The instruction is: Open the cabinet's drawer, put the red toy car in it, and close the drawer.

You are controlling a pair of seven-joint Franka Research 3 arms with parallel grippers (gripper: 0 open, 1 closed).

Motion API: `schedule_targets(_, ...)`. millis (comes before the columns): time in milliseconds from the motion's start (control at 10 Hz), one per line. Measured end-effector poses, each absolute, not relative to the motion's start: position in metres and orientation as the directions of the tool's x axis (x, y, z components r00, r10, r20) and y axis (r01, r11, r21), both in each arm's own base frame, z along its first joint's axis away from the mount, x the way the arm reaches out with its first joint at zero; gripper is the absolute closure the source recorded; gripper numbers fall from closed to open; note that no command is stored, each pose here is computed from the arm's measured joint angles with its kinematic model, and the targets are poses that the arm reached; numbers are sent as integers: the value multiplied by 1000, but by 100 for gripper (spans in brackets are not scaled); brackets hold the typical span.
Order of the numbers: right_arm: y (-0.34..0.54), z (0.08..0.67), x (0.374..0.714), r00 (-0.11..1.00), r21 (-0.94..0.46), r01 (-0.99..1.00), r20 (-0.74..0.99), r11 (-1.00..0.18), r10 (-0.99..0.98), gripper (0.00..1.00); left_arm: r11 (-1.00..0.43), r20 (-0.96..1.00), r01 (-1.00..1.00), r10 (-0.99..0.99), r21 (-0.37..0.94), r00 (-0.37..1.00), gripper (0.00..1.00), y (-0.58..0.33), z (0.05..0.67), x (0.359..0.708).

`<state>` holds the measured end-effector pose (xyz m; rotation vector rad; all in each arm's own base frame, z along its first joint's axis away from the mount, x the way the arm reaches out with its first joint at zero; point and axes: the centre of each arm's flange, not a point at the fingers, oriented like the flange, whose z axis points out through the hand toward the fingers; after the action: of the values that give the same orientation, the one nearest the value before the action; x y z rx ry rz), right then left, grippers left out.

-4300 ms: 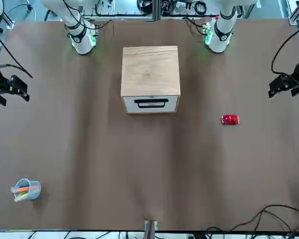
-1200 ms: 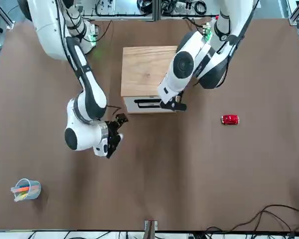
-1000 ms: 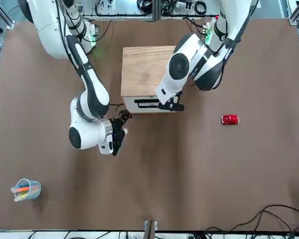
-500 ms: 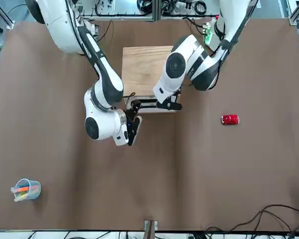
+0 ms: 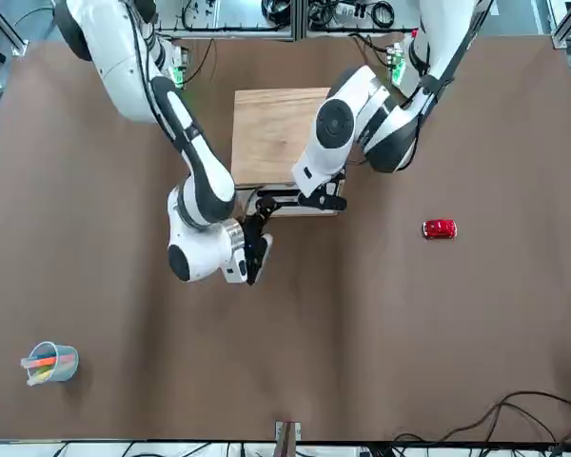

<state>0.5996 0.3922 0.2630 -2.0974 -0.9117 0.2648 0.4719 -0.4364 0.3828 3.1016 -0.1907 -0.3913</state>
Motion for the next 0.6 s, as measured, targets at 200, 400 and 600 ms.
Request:
schedule_targets(200,393,258,601,746,-789,471,118,-394,655,1,-993,-246,-119,-122,25,961,99,-436,383,472)
schedule_targets(400,392,250,599,749,-801,453,103,-392,655,3,-993,-246,-120,-122,25,962,99,-436,383,471)
schedule_targets(600,387,240,596,738,-819,427,70,-384,671,6,-992,-246,-120,-123,24,962,99,-437,383,471)
